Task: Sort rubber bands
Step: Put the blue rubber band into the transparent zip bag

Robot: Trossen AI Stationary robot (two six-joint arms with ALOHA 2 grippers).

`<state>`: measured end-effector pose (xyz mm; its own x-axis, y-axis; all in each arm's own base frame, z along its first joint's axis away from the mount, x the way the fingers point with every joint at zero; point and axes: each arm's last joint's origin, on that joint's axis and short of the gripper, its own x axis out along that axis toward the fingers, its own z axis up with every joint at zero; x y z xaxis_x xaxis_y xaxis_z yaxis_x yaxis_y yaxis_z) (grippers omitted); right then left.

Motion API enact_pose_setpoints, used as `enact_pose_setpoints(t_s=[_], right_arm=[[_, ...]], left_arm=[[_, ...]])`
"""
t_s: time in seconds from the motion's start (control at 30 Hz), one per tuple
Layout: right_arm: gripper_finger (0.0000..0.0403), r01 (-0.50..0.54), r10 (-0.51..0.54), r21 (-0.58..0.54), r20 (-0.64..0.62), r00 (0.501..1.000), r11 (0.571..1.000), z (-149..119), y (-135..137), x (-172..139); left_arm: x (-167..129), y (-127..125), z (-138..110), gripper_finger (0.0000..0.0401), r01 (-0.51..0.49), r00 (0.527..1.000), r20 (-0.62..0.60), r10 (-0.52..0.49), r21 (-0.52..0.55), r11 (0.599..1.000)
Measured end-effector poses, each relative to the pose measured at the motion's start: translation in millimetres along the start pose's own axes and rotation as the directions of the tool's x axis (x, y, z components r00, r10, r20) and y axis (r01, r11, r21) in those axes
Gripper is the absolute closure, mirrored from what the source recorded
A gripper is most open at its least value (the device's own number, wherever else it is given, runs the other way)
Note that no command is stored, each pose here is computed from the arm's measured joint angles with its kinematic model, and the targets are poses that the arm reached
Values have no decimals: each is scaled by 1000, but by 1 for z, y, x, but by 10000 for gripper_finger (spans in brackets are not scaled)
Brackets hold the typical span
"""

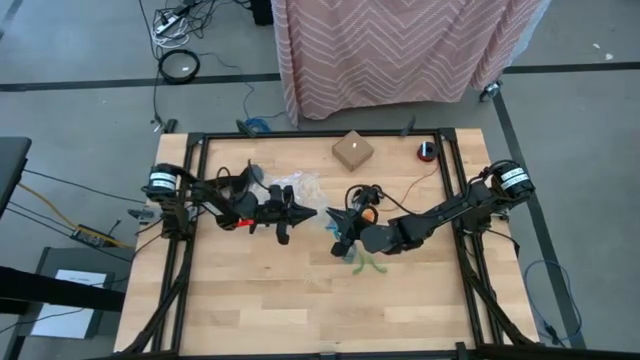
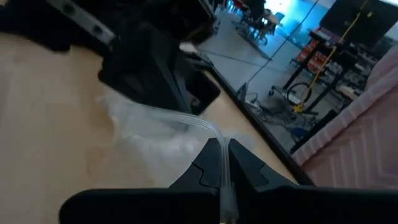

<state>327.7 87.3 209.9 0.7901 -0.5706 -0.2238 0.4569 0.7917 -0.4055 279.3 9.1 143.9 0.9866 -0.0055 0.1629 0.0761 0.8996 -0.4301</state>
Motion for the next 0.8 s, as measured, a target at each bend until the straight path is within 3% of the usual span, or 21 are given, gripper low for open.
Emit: enact_pose_setpoints(t_s=[0.23,0.53,0.8], right_arm=[[401,-15,14,-25,-55,998,1000,-8,0,1],[401,-82,84,30,-64,994,996,-9,-8,14],[400,-105,106,23,-77,991,994,-11,-17,25]], left_arm=[[-9,1,-2,401,-5,1000,-20,5,-9,1000],[-10,1,-4,401,-7,999,-32,8,26,1000],[-21,7,-8,401,-76,996,-45,78,57,996]])
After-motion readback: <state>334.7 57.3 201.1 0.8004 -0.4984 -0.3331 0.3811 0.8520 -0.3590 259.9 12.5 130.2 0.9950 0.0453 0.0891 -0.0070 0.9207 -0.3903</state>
